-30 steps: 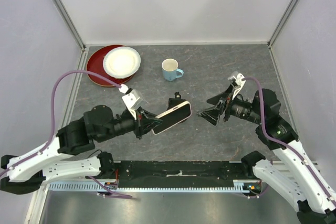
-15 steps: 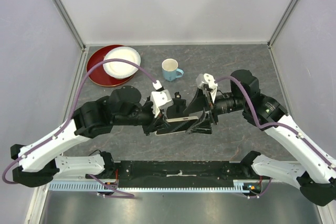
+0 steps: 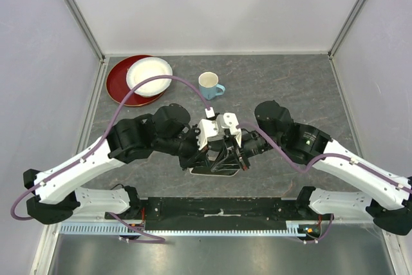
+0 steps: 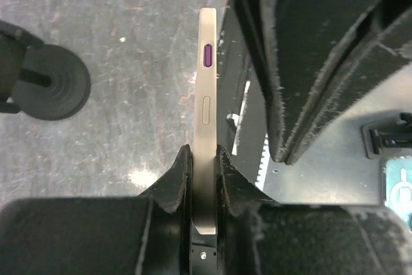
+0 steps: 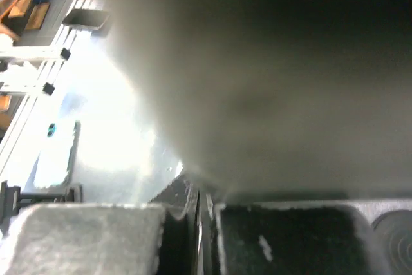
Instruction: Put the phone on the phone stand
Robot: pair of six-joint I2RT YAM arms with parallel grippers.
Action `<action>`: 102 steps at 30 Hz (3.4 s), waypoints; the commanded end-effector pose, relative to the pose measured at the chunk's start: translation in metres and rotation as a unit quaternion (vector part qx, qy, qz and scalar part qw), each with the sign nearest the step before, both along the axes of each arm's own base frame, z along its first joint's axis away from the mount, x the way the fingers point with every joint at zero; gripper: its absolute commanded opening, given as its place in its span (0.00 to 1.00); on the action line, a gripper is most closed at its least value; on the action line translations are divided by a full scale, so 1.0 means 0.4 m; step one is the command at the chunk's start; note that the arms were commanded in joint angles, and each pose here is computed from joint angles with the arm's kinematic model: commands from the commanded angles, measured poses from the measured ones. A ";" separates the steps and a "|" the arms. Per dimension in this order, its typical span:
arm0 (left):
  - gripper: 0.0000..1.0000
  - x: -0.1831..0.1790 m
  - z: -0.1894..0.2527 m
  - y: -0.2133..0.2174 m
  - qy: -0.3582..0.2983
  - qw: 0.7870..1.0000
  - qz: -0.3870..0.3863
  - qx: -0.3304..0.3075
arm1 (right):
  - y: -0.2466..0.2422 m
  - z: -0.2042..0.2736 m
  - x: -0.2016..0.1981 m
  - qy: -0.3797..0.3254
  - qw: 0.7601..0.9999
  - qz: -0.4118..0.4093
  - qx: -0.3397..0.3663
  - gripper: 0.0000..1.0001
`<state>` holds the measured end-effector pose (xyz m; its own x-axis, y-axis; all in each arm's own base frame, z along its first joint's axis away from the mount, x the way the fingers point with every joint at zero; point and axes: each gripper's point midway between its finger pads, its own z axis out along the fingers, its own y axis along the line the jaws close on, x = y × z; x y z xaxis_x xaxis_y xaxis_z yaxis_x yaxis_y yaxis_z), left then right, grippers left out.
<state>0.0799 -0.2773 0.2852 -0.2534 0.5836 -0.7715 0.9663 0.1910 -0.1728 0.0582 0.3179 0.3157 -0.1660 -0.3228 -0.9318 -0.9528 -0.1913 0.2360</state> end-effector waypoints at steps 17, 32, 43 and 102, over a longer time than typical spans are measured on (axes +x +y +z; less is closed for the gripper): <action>0.75 0.236 0.406 0.105 -0.081 0.850 0.374 -0.362 | -0.039 0.162 0.219 0.128 0.885 -0.354 0.275 0.00; 0.74 0.253 0.083 0.114 -0.006 0.877 0.445 -0.179 | -0.124 -0.097 0.310 0.122 0.849 -0.513 0.005 0.03; 0.84 0.168 -0.298 0.114 0.229 0.815 0.485 -0.217 | -0.199 -0.275 0.256 0.172 0.830 -0.530 0.010 0.64; 0.02 0.148 -0.440 -0.102 0.229 0.862 0.354 -0.281 | -0.236 -0.197 0.236 0.104 0.858 -0.502 0.038 0.73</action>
